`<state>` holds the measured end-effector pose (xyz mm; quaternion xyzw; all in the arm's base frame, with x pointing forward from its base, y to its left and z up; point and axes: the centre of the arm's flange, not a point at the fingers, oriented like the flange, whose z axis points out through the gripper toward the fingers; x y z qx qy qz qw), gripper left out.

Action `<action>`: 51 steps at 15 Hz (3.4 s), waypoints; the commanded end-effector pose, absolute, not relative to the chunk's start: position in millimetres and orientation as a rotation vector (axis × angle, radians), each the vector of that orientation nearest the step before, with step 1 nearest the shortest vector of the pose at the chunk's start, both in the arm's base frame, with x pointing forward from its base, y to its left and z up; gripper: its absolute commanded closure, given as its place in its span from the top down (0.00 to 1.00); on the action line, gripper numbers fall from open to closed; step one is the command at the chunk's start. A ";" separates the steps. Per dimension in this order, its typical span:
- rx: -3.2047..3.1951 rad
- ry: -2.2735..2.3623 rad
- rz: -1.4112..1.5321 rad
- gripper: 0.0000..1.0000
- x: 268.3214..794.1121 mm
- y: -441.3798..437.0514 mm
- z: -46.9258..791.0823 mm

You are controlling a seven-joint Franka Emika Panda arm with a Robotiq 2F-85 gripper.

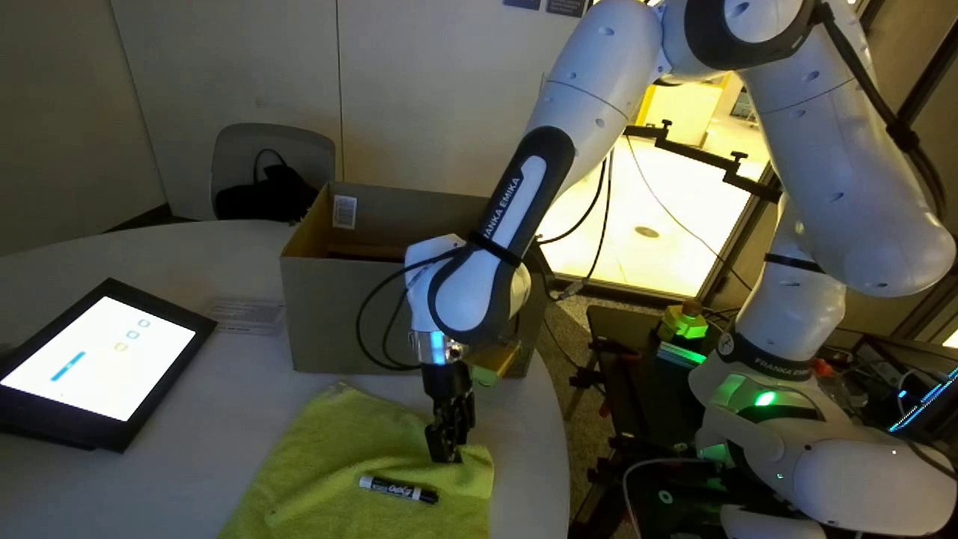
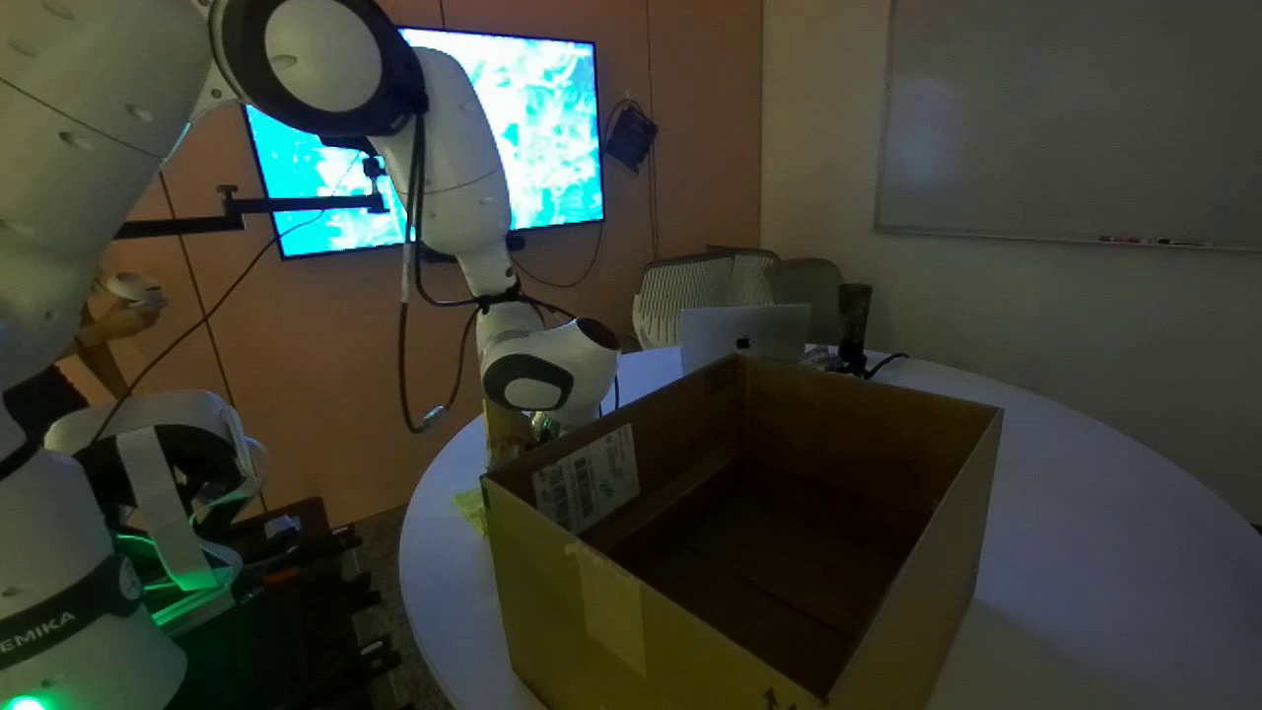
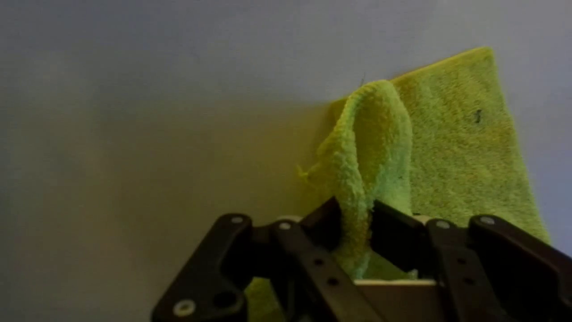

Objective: Put the marker on the towel, fold the towel, and then put the folded towel in the box

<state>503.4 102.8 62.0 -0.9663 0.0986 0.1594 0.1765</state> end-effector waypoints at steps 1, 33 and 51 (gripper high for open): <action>-2.631 0.190 0.494 0.06 511.1 96.9 88.7; -3.004 0.004 0.031 0.99 488.1 306.1 145.2; -2.888 0.856 -0.111 1.00 648.5 163.8 102.6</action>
